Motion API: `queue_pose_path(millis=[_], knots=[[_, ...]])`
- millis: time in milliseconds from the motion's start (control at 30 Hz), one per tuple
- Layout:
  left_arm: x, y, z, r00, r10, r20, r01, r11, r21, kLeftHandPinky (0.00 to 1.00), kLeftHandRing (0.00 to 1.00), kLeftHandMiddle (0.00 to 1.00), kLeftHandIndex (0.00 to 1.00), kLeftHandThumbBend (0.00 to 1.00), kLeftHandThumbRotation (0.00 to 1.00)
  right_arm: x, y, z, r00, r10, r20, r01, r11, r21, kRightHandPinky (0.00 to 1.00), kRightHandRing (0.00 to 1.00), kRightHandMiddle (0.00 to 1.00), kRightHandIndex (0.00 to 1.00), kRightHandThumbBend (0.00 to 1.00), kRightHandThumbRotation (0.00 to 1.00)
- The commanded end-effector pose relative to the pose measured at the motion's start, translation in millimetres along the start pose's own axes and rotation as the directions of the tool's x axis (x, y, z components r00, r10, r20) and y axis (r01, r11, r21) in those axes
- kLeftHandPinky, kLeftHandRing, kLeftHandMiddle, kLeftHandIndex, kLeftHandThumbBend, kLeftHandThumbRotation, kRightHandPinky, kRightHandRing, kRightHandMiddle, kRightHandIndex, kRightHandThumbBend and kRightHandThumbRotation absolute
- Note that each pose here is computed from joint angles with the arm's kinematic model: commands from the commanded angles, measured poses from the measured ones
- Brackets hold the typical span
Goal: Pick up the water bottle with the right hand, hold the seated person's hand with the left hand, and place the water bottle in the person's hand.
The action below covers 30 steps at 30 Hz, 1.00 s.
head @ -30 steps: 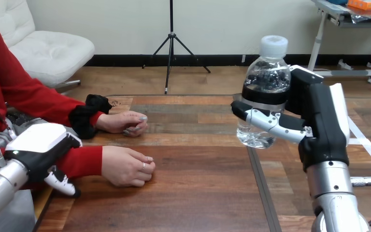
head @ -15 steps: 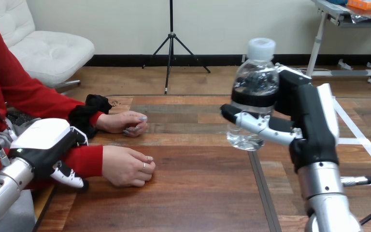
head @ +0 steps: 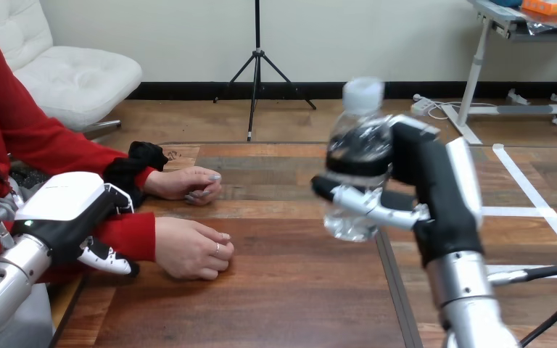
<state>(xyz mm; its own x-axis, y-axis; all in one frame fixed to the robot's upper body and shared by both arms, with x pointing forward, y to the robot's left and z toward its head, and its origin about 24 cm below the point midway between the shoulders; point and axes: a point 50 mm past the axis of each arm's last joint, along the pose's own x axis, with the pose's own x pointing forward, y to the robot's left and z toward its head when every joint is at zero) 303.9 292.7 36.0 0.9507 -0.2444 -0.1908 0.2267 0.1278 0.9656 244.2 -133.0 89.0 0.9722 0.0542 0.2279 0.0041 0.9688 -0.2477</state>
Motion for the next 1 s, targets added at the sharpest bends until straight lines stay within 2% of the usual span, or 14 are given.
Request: queue_pose_path(millis=[0,400,967], knots=[[15.1,22.2,14.3,0.99,0.124,0.065,-0.121,0.992,-0.046,0.26,0.33,0.41,0.43,0.81,0.22,9.6,6.7,10.6,0.997,-0.006,0.078,0.005,1.0,0.01,0.26,0.35,0.49,0.51,0.8,0.0],[14.9,19.1,20.4,0.984,0.145,0.1,-0.136,0.987,-0.089,0.24,0.31,0.4,0.42,0.81,0.22,10.0,20.9,0.8,0.998,0.019,0.057,-0.021,0.999,0.029,0.3,0.42,0.52,0.52,0.78,0.0],[14.1,19.0,24.2,0.978,0.168,0.126,-0.154,0.981,-0.114,0.22,0.3,0.38,0.4,0.81,0.17,8.0,28.9,-3.8,0.998,0.032,0.056,-0.034,0.999,0.037,0.28,0.39,0.52,0.53,0.75,0.0]])
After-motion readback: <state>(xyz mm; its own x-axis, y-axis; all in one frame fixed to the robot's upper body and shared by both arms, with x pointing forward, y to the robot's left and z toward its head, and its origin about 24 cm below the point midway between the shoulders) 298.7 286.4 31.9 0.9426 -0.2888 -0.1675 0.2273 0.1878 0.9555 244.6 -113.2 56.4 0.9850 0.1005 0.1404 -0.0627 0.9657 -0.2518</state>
